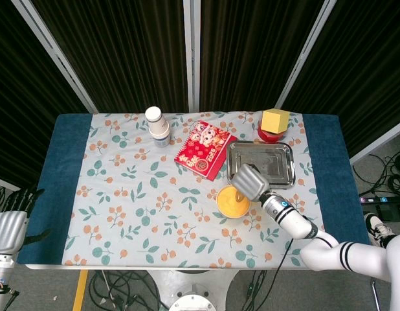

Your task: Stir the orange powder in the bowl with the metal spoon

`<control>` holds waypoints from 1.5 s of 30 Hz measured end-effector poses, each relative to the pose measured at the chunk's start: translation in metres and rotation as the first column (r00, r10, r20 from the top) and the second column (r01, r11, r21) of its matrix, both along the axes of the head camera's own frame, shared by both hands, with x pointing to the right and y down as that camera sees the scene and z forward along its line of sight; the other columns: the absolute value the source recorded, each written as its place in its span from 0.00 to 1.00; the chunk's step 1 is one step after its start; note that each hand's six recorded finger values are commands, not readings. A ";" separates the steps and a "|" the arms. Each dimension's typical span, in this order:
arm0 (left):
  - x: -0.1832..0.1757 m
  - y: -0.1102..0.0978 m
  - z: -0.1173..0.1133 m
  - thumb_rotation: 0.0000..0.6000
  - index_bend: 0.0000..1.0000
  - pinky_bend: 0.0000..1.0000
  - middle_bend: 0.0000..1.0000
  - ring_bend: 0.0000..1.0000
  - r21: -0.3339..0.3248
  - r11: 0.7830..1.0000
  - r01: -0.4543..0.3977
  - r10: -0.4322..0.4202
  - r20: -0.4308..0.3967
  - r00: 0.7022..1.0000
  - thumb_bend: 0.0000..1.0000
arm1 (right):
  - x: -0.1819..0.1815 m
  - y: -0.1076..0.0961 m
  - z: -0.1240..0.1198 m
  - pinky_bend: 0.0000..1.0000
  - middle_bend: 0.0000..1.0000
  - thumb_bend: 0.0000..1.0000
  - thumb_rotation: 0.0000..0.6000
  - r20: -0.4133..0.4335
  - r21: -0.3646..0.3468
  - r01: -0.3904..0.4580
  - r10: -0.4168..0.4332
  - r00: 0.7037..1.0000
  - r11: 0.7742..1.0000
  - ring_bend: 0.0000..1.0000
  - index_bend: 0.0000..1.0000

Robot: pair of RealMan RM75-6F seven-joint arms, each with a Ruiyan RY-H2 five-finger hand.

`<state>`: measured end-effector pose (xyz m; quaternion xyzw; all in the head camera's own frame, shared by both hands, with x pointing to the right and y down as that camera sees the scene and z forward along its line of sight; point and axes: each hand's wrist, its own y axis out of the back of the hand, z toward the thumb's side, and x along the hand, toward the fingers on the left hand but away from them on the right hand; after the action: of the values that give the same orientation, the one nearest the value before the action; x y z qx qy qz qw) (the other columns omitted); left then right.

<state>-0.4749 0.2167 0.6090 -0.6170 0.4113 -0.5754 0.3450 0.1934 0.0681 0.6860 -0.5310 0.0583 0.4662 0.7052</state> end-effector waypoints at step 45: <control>-0.003 0.006 0.007 1.00 0.17 0.10 0.12 0.07 -0.011 1.000 0.014 -0.014 -0.020 1.000 0.09 | -0.021 0.018 0.010 1.00 0.92 0.50 1.00 -0.107 0.107 0.139 -0.128 0.986 0.984 0.90 0.81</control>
<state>-0.4782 0.2228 0.6164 -0.6220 0.4158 -0.5738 0.3333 0.1720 0.0864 0.6962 -0.4607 0.1023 0.4465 0.7602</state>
